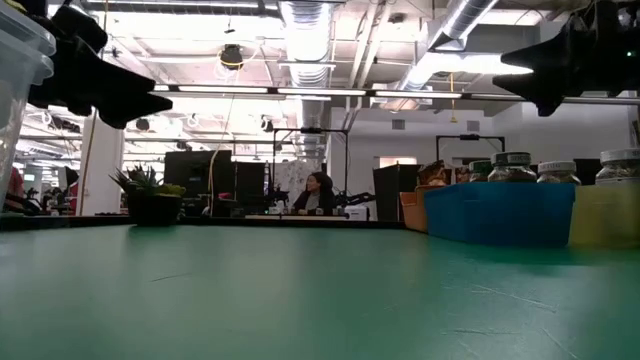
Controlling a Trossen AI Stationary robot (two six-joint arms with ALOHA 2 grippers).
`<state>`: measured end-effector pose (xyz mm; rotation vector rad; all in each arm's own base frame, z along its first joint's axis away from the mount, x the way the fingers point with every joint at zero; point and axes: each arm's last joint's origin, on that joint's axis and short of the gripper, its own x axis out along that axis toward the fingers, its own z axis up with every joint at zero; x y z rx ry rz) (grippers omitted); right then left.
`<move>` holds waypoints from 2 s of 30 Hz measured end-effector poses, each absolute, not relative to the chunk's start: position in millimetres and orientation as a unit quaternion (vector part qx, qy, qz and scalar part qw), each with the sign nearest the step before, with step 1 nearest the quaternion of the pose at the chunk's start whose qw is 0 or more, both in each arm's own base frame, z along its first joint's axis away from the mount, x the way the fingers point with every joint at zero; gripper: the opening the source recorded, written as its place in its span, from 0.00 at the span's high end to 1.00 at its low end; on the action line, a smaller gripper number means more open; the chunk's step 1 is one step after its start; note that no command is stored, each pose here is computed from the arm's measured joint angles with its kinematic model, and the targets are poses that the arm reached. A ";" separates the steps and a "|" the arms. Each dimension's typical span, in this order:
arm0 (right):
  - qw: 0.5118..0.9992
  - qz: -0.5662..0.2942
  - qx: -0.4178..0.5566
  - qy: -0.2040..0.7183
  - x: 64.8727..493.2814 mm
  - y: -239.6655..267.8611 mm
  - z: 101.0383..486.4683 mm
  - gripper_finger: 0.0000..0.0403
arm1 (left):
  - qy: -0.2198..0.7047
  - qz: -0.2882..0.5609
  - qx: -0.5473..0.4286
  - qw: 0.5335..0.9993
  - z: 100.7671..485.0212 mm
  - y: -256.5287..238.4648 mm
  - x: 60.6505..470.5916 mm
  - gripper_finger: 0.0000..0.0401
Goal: Sort spices by type
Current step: Return to Home Position
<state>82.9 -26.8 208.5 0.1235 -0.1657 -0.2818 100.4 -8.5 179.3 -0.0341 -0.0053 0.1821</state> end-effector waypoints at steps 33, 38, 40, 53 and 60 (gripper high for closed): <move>0.983 -0.155 0.082 -0.046 83.6 -27.4 200.9 0.35 | -0.025 0.103 0.010 0.994 183.3 -7.7 93.0 0.33; 0.983 -0.160 0.090 0.005 83.7 -27.5 190.9 0.35 | -0.023 0.104 0.025 0.994 183.2 -7.7 93.0 0.33; 0.982 -0.161 0.093 0.027 83.5 -27.4 186.5 0.35 | -0.023 0.104 0.024 0.994 183.2 -7.7 93.0 0.33; 0.970 -0.169 0.109 0.135 79.6 -26.1 165.7 0.35 | -0.023 0.104 0.021 0.994 182.9 -7.7 93.1 0.33; 0.970 -0.169 0.109 0.136 79.5 -26.1 165.7 0.35 | -0.023 0.104 0.021 0.994 182.9 -7.7 93.1 0.33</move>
